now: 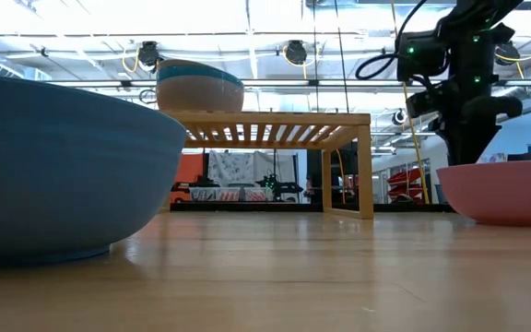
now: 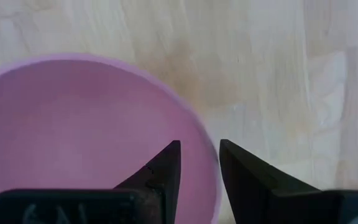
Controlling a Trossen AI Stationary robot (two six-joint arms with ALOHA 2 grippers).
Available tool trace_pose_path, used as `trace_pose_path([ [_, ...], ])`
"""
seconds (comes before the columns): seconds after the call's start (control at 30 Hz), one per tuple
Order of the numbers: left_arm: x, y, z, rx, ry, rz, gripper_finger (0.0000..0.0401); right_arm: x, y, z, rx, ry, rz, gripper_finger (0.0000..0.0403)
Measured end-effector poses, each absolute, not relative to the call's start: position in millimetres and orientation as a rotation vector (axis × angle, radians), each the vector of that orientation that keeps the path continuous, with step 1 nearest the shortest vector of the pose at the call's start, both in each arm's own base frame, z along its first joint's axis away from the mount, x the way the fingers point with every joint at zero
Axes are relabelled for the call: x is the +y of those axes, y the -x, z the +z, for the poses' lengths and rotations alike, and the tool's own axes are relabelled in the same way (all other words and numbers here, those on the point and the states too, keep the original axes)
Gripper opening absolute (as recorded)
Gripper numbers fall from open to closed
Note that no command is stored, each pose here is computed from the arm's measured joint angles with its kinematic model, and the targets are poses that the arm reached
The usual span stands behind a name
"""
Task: Place and stack bowls onto a shelf
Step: Put the pink bowl on the shelf
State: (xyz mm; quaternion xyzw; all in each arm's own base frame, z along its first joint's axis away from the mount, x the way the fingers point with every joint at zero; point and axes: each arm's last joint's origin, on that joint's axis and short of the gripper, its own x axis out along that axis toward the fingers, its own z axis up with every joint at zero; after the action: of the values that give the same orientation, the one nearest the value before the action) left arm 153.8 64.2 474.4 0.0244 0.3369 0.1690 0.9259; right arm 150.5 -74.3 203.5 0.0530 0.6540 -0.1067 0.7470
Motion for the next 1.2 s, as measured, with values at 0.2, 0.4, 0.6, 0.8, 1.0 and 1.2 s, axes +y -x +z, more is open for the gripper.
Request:
trace_pose_path([
  [0.2, 64.2, -153.8, 474.4, 0.691, -0.050, 0.346, 0.0095, -78.3, -152.0, 193.0, 1.450, -0.139, -0.238, 0.0105],
  [0.4, 64.2, -153.9, 474.3, 0.691, -0.050, 0.346, 0.0095, -79.0, -153.1, 186.4, 1.476, -0.146, -0.234, 0.0104],
  [0.6, 64.2, -153.9, 474.3, 0.691, -0.050, 0.346, 0.0095, -78.9, -153.1, 186.5, 1.476, -0.146, -0.232, 0.0048],
  [0.8, 64.2, -153.9, 474.3, 0.692, -0.050, 0.346, 0.0095, -78.9, -153.5, 187.3, 1.471, -0.149, -0.229, 0.0008],
  [1.0, 64.2, -153.9, 474.3, 0.691, -0.050, 0.346, 0.0095, -77.1, -151.5, 206.3, 1.530, -0.185, -0.195, 0.0001],
  [1.2, 64.2, -153.9, 474.3, 0.692, -0.050, 0.346, 0.0095, -76.3, -149.7, 253.0, 1.548, -0.175, -0.184, 0.0001],
])
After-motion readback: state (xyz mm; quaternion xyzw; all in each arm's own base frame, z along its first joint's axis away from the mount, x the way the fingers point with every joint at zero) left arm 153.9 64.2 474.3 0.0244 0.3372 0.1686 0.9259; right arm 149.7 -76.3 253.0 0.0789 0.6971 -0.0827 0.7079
